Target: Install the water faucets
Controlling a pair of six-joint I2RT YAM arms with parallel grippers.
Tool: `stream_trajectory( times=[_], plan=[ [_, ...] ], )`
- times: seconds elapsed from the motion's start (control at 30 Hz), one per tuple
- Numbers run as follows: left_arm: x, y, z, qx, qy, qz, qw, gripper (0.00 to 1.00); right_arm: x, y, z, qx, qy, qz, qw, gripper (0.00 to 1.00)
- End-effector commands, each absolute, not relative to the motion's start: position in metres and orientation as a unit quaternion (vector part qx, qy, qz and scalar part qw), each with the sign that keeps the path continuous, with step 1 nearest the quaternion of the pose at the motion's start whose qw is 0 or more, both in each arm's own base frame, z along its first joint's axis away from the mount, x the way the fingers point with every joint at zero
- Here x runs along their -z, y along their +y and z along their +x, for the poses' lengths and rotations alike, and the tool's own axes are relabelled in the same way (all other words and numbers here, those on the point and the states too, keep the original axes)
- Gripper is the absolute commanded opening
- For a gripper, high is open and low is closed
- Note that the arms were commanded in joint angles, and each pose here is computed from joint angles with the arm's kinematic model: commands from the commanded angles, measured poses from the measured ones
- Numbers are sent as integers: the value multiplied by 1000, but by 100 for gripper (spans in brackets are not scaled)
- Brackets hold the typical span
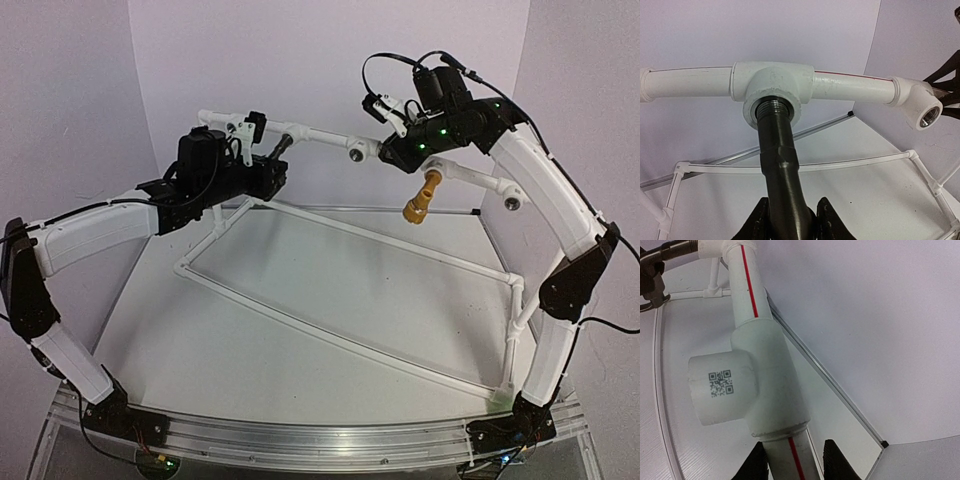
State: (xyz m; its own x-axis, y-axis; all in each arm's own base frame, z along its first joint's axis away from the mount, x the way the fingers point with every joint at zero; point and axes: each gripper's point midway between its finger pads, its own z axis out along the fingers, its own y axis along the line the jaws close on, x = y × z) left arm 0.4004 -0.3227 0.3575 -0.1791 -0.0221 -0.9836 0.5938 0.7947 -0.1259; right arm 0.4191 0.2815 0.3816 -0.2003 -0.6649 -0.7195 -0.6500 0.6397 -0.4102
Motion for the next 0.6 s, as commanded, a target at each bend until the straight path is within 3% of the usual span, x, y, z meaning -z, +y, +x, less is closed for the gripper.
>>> stream_trajectory(
  times=[0.0, 0.23, 0.57],
  plan=[
    [-422, -310, 405, 259, 674, 170, 671, 0, -341, 296, 399, -29, 801, -441, 404, 14],
    [-445, -301, 392, 267, 665, 177, 674, 0, -342, 291, 397, -19, 801, -441, 404, 1],
    [-451, -294, 391, 283, 678, 183, 653, 0, -342, 292, 395, -24, 800, -443, 403, 0]
  ],
)
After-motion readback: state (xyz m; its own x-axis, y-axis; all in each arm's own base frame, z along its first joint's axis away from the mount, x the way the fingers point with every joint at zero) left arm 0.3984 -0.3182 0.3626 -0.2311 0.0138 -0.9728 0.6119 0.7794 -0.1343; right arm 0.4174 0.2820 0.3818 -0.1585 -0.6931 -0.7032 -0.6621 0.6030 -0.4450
